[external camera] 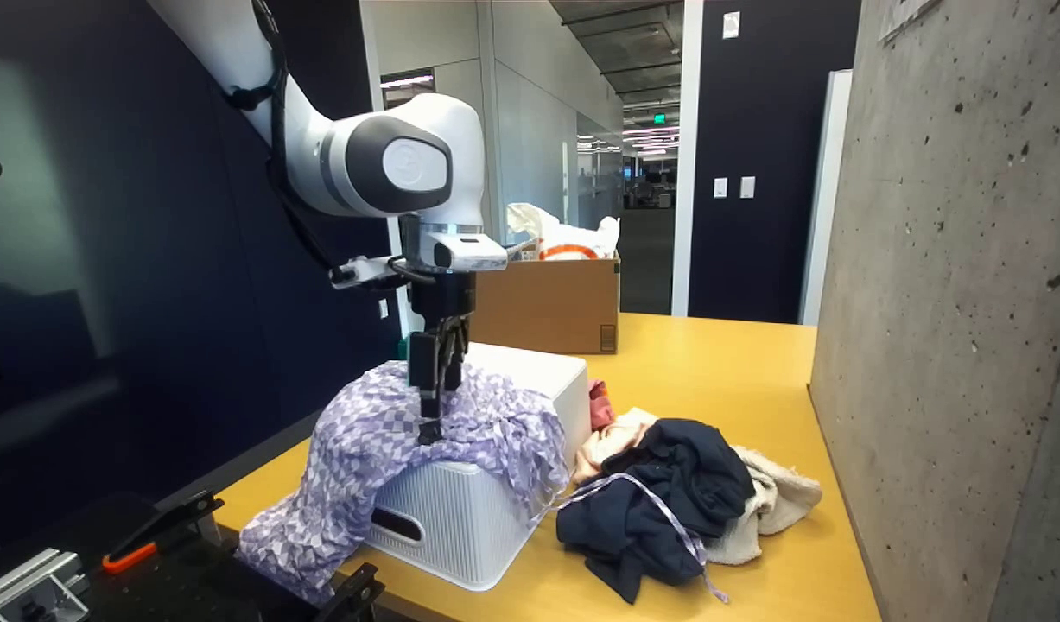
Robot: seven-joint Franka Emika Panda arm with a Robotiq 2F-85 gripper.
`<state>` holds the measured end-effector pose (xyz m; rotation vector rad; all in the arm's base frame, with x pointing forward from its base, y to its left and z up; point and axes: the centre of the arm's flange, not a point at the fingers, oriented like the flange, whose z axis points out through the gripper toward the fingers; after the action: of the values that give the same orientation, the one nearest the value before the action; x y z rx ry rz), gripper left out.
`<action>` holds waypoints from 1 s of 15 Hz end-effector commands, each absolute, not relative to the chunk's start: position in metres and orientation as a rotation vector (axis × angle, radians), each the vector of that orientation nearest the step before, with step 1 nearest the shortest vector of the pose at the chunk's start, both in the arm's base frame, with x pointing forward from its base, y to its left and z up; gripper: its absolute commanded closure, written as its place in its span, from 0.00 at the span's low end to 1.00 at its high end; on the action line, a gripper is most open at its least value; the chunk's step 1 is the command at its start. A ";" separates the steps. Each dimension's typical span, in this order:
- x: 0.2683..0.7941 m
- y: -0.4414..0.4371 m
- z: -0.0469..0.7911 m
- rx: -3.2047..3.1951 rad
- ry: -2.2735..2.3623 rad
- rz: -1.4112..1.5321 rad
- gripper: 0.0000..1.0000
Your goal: Press the dress over the basket
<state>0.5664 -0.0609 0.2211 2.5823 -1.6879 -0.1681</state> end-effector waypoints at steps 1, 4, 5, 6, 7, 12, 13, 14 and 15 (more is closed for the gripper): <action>0.590 -0.064 0.242 2.628 -1.709 -0.059 0.00; 0.608 -0.072 0.244 2.635 -1.730 -0.010 0.00; 0.612 -0.074 0.244 2.633 -1.736 -0.001 0.00; 0.616 -0.081 0.239 2.631 -1.744 -0.001 0.00; 0.620 -0.086 0.235 2.631 -1.752 -0.001 0.00; 0.647 -0.095 0.202 2.653 -1.742 0.077 0.00; 0.653 -0.091 0.198 2.660 -1.736 0.109 0.00; 0.657 -0.087 0.196 2.670 -1.725 0.124 0.00; 0.661 -0.083 0.193 2.679 -1.720 0.138 0.00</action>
<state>0.6376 -0.0921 0.1998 2.6365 -1.7320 0.0790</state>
